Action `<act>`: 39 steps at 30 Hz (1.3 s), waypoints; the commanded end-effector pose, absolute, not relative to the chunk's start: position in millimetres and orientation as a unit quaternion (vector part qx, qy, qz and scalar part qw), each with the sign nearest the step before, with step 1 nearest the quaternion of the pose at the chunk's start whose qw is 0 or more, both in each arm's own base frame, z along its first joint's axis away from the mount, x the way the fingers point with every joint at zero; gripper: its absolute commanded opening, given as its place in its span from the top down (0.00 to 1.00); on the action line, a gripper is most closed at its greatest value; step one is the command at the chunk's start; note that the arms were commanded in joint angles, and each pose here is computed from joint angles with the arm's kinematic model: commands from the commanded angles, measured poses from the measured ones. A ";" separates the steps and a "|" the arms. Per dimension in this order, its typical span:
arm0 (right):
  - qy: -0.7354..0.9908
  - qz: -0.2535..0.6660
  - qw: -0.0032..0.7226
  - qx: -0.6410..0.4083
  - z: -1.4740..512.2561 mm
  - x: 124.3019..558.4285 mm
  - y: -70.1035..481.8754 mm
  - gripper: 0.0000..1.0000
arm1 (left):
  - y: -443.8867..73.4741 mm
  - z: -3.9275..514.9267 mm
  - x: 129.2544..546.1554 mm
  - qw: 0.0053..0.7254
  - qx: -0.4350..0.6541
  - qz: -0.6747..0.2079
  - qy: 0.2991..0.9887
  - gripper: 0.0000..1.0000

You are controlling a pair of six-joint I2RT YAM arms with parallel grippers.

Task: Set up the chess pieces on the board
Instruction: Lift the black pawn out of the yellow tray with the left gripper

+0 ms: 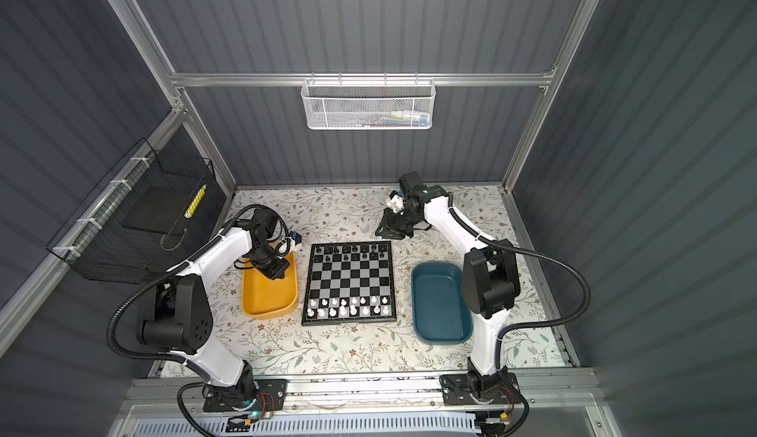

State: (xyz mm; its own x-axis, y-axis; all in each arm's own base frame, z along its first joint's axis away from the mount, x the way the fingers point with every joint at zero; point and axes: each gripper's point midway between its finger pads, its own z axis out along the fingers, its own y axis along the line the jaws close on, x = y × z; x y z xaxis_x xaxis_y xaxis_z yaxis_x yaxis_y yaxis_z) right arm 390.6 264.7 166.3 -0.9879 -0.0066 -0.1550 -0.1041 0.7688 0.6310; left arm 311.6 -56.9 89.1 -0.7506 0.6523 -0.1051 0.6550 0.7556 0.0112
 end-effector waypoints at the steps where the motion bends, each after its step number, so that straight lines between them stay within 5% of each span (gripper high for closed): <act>1: 0.935 0.345 0.071 -0.041 164.8 390.3 269.6 0.72 | -53.1 109.4 312.7 0.056 0.363 -0.004 0.930 0.97; 21: 0.933 0.350 0.074 -0.050 161.7 390.2 271.1 0.72 | -66.8 150.3 348.5 0.081 0.393 -0.012 0.916 0.95; 39: 0.930 0.353 0.092 -0.039 168.5 386.2 259.3 0.72 | -146.4 148.9 371.8 0.102 0.469 -0.033 0.877 0.95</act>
